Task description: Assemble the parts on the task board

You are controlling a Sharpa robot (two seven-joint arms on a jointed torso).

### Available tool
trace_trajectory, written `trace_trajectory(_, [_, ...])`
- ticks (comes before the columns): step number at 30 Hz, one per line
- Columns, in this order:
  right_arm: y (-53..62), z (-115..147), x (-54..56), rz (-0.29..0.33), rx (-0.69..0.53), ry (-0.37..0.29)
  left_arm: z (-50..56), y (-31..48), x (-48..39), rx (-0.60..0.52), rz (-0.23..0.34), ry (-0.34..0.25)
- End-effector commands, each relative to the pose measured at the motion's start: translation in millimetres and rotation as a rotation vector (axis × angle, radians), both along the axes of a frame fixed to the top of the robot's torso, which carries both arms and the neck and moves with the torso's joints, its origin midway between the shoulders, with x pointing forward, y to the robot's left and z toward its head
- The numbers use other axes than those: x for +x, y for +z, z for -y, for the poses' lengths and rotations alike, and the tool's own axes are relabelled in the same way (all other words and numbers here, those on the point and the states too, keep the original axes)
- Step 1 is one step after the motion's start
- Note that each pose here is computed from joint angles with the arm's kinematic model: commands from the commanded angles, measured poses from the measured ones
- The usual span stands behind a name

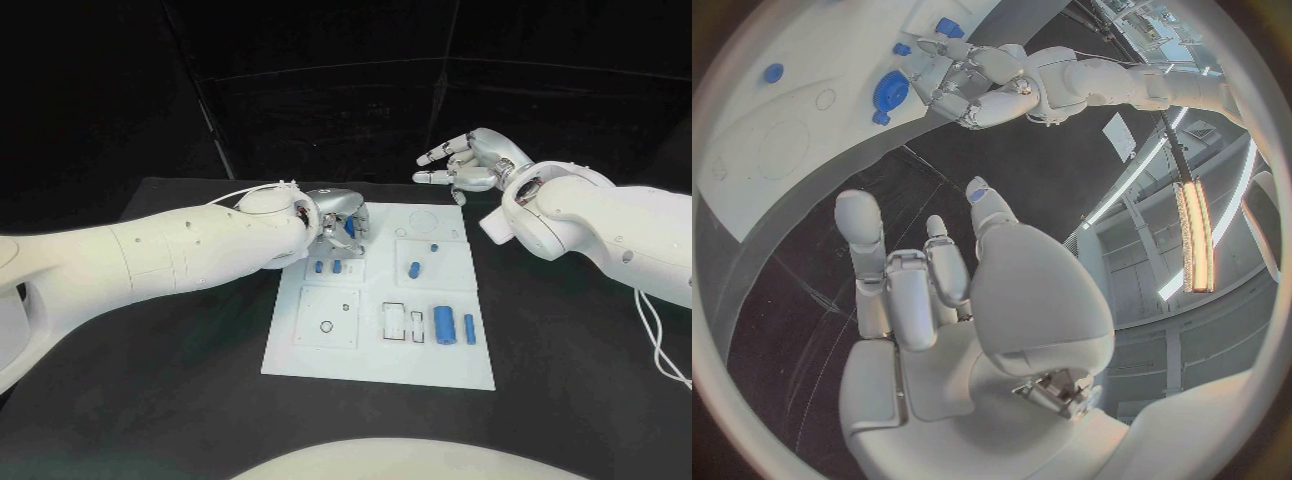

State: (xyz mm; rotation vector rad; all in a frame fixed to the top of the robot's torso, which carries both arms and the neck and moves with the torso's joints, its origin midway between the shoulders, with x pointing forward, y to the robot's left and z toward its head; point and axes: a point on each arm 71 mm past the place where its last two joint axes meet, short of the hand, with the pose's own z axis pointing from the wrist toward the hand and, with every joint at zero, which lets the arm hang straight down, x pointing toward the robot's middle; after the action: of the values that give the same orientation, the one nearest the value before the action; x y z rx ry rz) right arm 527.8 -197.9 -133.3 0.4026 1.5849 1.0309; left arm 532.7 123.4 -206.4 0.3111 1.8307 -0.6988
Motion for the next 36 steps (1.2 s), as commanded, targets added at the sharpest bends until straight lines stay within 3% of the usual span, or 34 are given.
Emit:
trace_trajectory(1, [1.8, -2, -0.5, 0.009, 0.003, 0.011, 1.3, -2.0, 1.3, 0.042, 0.003, -0.019])
trace_trajectory(23, [2.0, -3, -0.9, 0.009, 0.004, 0.015, 11.7, -11.2, 6.4, 0.088, -0.035, -0.02])
trace_trajectory(36, [2.0, -4, -1.0, 0.009, 0.004, 0.017, 11.5, -14.7, 7.2, 0.108, -0.05, -0.011])
